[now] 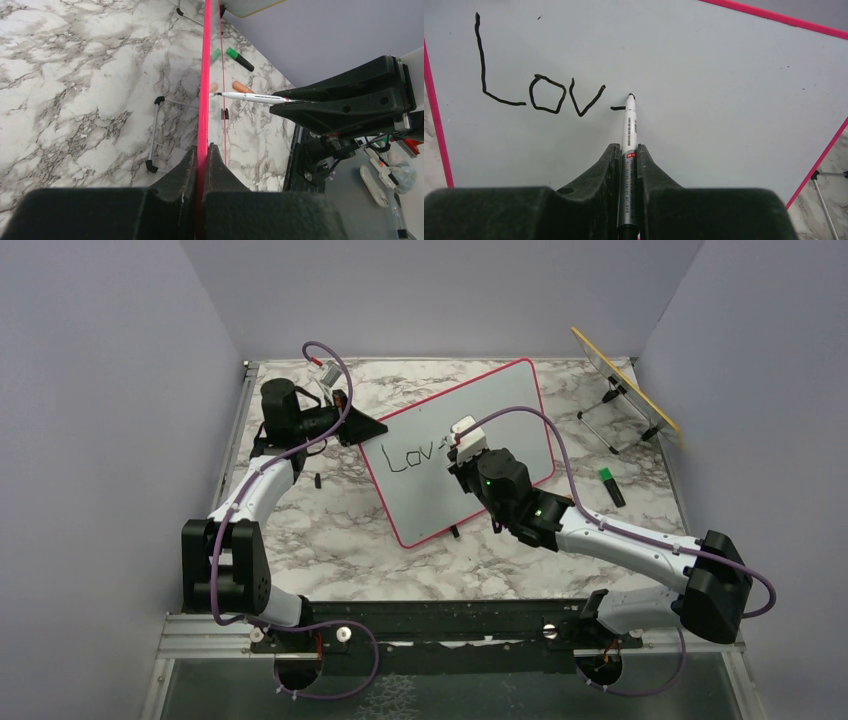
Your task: Write a sentence on the whiteboard
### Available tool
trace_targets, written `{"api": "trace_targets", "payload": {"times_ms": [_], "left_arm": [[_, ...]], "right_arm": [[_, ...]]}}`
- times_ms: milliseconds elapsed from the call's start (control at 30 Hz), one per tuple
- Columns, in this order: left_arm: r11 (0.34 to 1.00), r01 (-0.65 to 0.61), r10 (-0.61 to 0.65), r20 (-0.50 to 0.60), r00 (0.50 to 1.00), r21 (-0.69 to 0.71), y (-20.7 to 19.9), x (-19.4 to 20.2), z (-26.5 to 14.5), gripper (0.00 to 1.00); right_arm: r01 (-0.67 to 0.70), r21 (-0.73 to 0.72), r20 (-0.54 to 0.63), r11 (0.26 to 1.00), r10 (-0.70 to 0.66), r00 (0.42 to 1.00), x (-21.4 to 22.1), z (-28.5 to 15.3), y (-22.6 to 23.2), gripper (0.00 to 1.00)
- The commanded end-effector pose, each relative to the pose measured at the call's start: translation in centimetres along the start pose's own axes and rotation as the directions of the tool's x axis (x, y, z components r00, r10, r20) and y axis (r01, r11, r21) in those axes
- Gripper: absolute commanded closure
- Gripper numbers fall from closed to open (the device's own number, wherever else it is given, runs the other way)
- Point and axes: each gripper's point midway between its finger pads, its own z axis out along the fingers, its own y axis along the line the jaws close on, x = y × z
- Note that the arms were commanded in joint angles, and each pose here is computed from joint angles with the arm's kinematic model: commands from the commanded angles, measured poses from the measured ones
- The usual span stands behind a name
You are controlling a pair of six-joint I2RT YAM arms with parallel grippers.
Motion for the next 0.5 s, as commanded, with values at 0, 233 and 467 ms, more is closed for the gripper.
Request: {"api": "trace_targets", "payload": {"times_ms": [0,233,467], "left_arm": [[1.000,0.019,-0.020,-0.053,0.998,-0.020,1.3,2.4,0.4,1.00],[1.000,0.020,-0.021,-0.054,0.998,-0.020,1.4,2.5,0.4,1.00],[1.000,0.020,-0.021,-0.053,0.998,-0.022,1.4,2.4,0.4,1.00]], "right_arm": [[-0.015,-0.061,0.032,0.998,0.017,0.999,-0.9,0.6,1.1,0.99],[-0.006,-0.079,0.017,0.997,0.007,1.000,-0.6,0.5,1.3,0.99],[0.006,-0.097,-0.023,0.995,-0.009,1.000,0.3,-0.1,1.4,0.99]]}}
